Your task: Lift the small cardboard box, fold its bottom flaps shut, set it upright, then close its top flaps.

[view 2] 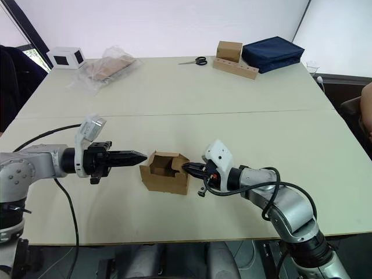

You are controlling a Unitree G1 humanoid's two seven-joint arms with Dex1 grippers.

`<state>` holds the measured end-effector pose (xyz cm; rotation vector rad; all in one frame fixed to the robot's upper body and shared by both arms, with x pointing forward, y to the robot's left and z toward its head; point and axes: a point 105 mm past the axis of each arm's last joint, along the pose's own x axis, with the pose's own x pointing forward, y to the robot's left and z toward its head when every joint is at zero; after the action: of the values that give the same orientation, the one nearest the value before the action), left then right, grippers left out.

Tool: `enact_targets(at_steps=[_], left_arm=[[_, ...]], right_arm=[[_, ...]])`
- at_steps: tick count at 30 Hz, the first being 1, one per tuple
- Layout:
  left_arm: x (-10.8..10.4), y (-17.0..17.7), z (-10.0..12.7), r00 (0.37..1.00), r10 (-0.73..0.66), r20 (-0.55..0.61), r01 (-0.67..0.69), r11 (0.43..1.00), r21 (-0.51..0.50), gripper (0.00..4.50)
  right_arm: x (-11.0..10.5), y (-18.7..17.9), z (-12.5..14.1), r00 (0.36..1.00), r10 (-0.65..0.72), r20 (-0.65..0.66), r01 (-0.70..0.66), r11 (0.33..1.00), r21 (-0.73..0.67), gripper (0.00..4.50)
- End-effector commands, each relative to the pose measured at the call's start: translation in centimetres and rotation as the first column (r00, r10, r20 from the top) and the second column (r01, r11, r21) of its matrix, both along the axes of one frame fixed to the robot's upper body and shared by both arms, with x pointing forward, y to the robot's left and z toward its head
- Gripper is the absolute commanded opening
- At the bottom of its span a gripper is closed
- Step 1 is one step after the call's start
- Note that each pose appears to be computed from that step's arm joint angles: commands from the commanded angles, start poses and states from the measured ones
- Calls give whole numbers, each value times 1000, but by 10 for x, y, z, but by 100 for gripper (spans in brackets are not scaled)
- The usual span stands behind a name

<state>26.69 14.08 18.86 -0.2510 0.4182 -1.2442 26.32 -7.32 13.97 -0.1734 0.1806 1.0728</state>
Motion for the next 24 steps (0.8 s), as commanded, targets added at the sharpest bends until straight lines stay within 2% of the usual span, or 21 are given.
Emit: enact_targets(at_steps=[1, 7, 15, 21, 24], left_arm=[[12, 7, -8, 996, 80, 24, -81, 996, 24, 2], [25, 4, -23, 991, 129, 40, -131, 989, 63, 2], [17, -15, -44, 998, 55, 16, -57, 991, 117, 2], [18, -18, -47, 998, 49, 38, -54, 990, 134, 2], [16, -20, -34, 997, 24, 69, -31, 994, 104, 2]], right_arm=[[-1, 0, 13, 999, 12, 43, -14, 999, 38, 0], [-2, 1, 17, 999, 21, 50, -24, 998, 53, 0], [-4, 5, 10, 999, 42, 34, -43, 999, 16, 0], [-5, 7, 2, 999, 51, 13, -50, 999, -16, 0], [-4, 7, 1, 999, 44, 11, -44, 999, -15, 0]])
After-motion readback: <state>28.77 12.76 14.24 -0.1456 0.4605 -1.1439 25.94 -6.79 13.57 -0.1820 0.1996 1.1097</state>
